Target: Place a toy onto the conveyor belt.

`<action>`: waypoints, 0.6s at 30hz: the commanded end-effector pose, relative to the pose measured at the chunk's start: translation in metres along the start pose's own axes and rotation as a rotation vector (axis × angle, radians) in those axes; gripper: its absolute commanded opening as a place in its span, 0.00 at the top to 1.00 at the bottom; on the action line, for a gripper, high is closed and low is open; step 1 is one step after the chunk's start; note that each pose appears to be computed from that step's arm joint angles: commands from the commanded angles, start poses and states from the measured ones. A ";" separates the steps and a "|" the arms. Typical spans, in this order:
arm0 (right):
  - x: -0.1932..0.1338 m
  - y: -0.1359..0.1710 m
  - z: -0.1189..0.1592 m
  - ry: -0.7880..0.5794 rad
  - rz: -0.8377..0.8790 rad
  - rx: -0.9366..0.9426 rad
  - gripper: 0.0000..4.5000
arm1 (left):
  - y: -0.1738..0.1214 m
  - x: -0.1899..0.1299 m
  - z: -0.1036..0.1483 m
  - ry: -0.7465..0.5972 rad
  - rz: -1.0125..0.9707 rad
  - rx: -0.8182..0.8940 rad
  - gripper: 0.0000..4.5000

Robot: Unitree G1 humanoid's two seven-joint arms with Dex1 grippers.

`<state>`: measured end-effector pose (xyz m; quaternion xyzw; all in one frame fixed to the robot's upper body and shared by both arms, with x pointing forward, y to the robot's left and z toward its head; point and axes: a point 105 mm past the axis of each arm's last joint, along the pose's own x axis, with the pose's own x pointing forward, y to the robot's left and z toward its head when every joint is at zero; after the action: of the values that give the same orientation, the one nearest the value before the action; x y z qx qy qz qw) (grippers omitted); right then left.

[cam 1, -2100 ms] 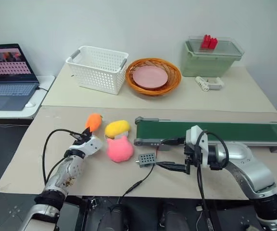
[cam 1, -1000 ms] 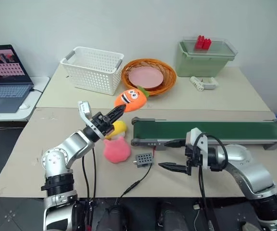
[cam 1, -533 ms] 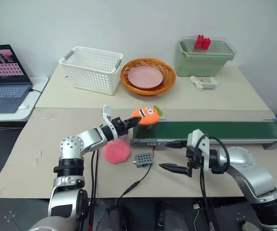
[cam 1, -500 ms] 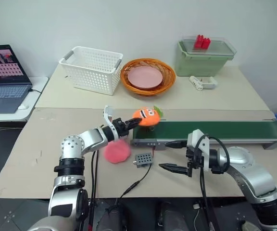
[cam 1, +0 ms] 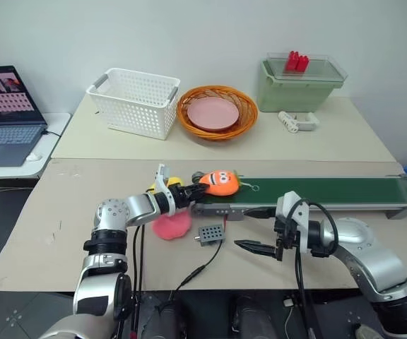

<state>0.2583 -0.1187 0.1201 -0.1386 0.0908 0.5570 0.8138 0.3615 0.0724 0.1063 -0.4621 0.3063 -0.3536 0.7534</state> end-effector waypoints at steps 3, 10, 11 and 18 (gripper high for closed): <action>-0.005 -0.004 0.014 -0.033 -0.010 -0.043 0.00 | -0.004 -0.005 0.014 -0.050 0.011 0.034 0.06; -0.005 -0.007 0.015 -0.033 -0.011 -0.048 0.00 | -0.011 -0.012 0.025 -0.098 0.014 0.096 0.06; -0.005 -0.007 0.016 -0.033 -0.011 -0.049 0.00 | -0.014 -0.016 0.029 -0.110 0.017 0.125 0.06; -0.008 -0.010 0.017 -0.030 -0.011 -0.058 0.00 | -0.054 -0.063 0.057 -0.202 0.095 0.507 0.06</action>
<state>0.2629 -0.1202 0.1271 -0.1452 0.0831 0.5604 0.8112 0.3635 0.1306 0.1627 -0.3302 0.1904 -0.3249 0.8655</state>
